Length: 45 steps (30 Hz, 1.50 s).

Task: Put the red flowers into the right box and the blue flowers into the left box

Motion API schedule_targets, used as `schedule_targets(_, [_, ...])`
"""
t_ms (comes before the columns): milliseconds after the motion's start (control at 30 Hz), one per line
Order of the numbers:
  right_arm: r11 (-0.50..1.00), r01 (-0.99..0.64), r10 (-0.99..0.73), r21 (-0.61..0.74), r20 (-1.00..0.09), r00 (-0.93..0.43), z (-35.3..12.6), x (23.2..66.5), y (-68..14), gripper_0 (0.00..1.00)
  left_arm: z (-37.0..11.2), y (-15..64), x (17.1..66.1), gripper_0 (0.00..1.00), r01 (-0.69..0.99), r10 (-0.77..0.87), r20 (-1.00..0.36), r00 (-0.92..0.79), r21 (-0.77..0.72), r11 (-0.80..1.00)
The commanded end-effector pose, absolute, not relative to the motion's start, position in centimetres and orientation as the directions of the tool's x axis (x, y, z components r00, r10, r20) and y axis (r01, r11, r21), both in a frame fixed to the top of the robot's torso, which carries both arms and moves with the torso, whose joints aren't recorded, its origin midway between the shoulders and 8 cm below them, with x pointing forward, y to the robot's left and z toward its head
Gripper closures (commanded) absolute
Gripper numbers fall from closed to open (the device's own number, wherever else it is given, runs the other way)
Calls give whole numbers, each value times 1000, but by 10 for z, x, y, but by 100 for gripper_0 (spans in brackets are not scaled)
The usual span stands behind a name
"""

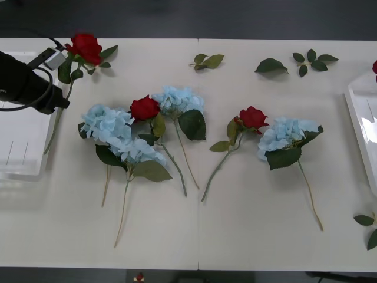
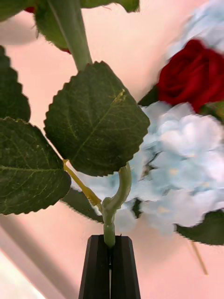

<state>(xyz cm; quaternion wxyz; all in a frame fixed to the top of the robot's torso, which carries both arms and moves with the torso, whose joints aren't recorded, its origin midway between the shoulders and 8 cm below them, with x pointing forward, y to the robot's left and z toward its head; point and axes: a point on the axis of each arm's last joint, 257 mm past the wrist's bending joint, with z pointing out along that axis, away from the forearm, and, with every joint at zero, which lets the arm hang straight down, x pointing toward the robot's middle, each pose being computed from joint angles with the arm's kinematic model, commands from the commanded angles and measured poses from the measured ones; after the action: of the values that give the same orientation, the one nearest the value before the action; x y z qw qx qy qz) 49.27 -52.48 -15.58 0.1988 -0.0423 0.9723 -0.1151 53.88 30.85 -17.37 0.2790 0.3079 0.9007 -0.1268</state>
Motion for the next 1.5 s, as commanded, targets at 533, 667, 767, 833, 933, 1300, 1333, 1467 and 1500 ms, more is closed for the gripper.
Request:
schedule_targets(533, [854,68,-155,-516,-377,-913,-175,499,-646,100,-69,193,446,100,833,367,-757,-541,-419,362])
schedule_targets(667, [836,78,-160,-543,-376,-913,-186,501,-657,100,-41,171,430,100,818,335,-752,-569,-473,327])
schedule_targets(767, [833,86,-155,-547,-381,-912,-191,501,-661,100,-26,156,420,100,811,319,-749,-581,-501,301])
schedule_targets(833, [828,90,-156,-553,-382,-911,-196,501,-664,100,-16,145,411,100,811,315,-749,-583,-514,278])
schedule_targets(933, [822,91,-156,-562,-377,-913,-201,498,-670,100,-5,128,401,100,822,318,-758,-569,-508,259])
schedule_targets(1300, [808,83,-174,-583,-372,-912,-202,496,-679,40,3,74,373,100,885,340,-818,-464,-439,151])
schedule_targets(1333, [807,83,-174,-584,-370,-913,-202,495,-679,36,2,70,373,100,897,343,-829,-442,-421,138])
schedule_targets(1467, [813,68,-189,-578,-372,-909,-203,500,-672,21,-4,51,367,100,908,339,-845,-414,-409,89])
schedule_targets(1500, [818,65,-190,-571,-376,-907,-203,501,-669,18,-5,46,366,100,915,336,-854,-397,-398,71])
